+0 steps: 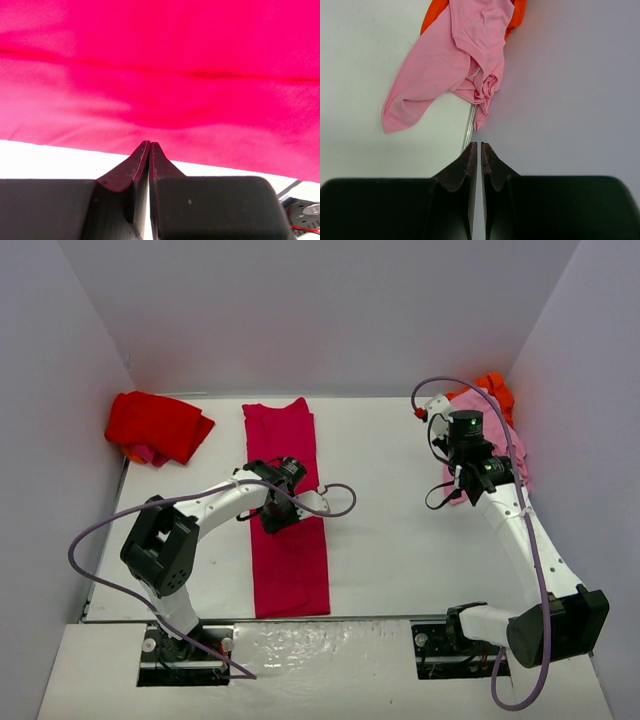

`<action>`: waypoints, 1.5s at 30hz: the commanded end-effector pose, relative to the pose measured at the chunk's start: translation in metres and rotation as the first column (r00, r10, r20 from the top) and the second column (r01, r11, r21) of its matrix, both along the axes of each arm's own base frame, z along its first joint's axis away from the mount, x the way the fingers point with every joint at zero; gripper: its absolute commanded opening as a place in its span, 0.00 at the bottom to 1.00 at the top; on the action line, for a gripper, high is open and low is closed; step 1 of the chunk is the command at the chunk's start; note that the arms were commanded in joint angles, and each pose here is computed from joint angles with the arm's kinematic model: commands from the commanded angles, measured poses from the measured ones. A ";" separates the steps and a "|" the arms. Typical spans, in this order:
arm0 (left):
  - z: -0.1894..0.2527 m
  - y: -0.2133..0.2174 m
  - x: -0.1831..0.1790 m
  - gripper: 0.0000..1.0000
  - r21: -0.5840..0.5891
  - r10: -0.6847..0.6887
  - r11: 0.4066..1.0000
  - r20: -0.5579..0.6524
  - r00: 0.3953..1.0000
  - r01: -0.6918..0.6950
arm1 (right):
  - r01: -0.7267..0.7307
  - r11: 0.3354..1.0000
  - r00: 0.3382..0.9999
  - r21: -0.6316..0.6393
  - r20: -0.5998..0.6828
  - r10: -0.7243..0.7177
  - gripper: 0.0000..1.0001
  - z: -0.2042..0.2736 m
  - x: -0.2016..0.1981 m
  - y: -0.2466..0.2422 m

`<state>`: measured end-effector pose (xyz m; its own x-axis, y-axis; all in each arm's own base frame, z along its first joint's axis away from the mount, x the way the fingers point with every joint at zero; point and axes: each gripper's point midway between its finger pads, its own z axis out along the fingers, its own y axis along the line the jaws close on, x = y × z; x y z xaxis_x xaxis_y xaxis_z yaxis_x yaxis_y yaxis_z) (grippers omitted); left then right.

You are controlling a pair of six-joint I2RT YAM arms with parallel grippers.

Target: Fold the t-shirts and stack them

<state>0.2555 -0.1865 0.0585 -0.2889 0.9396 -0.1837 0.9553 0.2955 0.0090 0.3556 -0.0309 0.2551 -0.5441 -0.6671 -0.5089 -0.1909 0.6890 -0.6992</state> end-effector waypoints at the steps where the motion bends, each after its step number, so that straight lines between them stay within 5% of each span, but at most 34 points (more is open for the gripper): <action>1: 0.037 0.016 0.026 0.00 -0.028 0.047 0.999 0.124 0.991 -0.044 | 0.011 1.000 0.995 0.008 0.103 -0.011 0.06 0.028 -0.003 -0.004; 11: 0.058 0.029 0.078 0.00 -0.068 0.153 0.987 0.197 0.968 -0.142 | 0.001 1.000 0.992 0.016 0.125 -0.003 0.07 0.037 -0.002 -0.002; 24: 0.002 0.040 0.120 0.00 -0.016 0.156 0.987 -0.042 0.987 -0.157 | 0.004 1.000 0.994 0.022 0.109 -0.006 0.07 0.031 -0.006 -0.001; 34: -0.005 0.050 0.190 0.00 -0.034 0.214 0.976 -0.014 0.977 -0.214 | 0.022 1.000 0.995 0.012 0.094 -0.023 0.07 0.028 -0.007 -0.004; 45: -0.011 0.047 0.227 0.00 -0.062 0.217 0.975 0.032 0.976 -0.215 | 0.026 1.000 0.996 0.017 0.082 -0.028 0.07 0.025 -0.005 0.003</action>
<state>0.4727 -0.1386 0.0326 -0.5094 0.8320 -0.2196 0.8542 0.5198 -0.0120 0.3463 -0.0304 0.2618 -0.5351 -0.6669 -0.5185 -0.1834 0.6908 -0.6994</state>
